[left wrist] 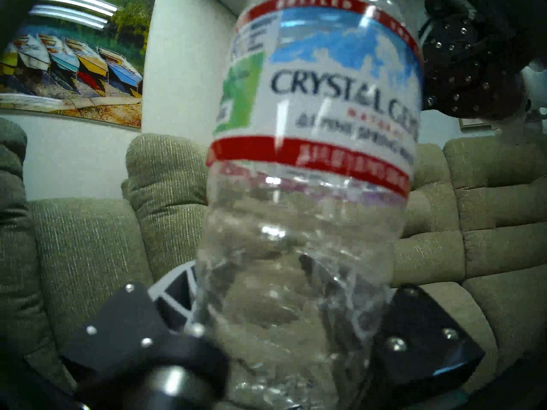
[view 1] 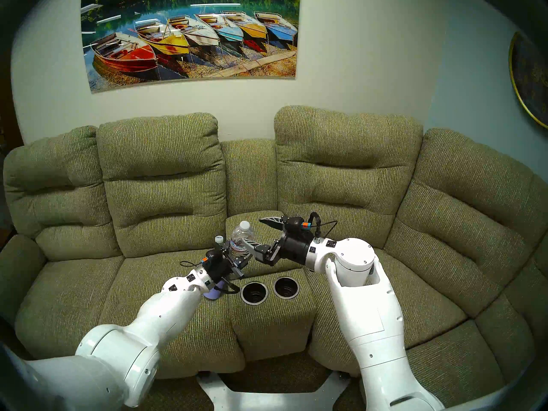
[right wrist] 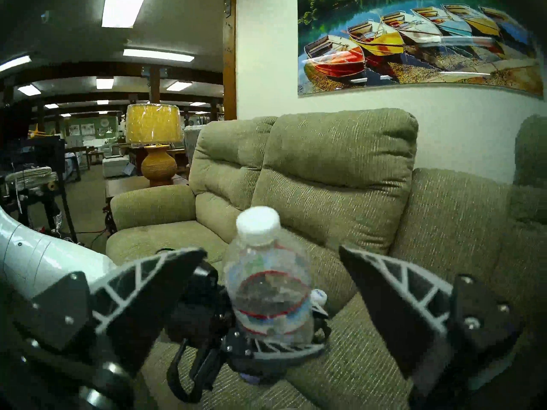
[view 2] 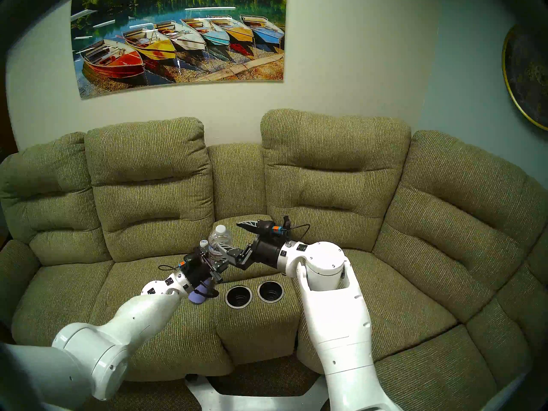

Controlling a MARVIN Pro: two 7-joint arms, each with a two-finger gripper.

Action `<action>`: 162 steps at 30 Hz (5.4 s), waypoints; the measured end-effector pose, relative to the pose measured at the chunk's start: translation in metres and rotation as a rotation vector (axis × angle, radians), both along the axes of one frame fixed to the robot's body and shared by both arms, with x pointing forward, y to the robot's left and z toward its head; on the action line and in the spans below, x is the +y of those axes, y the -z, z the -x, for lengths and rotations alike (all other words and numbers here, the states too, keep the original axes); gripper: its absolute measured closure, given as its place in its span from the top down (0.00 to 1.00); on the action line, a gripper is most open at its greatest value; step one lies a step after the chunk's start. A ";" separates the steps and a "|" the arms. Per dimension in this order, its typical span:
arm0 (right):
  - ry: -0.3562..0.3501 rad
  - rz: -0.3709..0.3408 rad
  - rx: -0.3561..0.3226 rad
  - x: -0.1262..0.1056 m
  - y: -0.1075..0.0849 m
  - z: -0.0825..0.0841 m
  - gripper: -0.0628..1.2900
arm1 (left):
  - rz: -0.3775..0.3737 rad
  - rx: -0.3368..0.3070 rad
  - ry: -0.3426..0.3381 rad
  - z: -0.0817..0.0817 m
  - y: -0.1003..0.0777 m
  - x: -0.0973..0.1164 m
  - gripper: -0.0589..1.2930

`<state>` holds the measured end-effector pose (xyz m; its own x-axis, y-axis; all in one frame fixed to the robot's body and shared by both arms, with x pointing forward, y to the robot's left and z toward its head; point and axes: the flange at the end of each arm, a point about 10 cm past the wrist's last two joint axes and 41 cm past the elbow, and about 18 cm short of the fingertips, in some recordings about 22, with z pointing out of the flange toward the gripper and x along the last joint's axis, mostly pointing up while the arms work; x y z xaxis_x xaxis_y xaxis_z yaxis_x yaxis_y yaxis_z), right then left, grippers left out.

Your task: Take bottles out of cup holder

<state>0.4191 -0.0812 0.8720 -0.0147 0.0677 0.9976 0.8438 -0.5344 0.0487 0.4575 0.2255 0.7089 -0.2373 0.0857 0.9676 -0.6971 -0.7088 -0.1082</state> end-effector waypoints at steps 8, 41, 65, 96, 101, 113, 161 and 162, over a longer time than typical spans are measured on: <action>0.164 -0.039 -0.044 -0.033 -0.009 -0.008 0.95 | -0.009 0.020 -0.091 0.001 0.009 0.025 0.48; 0.418 -0.060 -0.053 -0.077 0.010 -0.022 0.95 | -0.206 0.191 -0.520 0.051 0.069 0.135 0.47; 0.410 -0.062 -0.064 -0.084 0.005 -0.021 0.95 | -0.366 0.335 -0.547 0.074 0.108 0.122 0.47; 0.421 -0.064 -0.093 -0.095 -0.006 -0.018 0.95 | -0.550 0.460 -0.428 0.082 0.136 0.086 0.47; 0.419 -0.064 -0.095 -0.095 -0.006 -0.018 0.95 | -0.577 0.464 -0.431 0.078 0.135 0.084 0.47; 0.413 -0.064 -0.103 -0.095 -0.009 -0.017 0.95 | -0.630 0.472 -0.452 0.070 0.135 0.080 0.47; 0.434 -0.065 -0.138 -0.099 -0.022 -0.011 0.95 | -0.465 0.636 -0.632 0.044 0.129 0.062 0.54; 0.434 -0.066 -0.140 -0.099 -0.022 -0.011 0.95 | -0.466 0.638 -0.631 0.044 0.129 0.063 0.54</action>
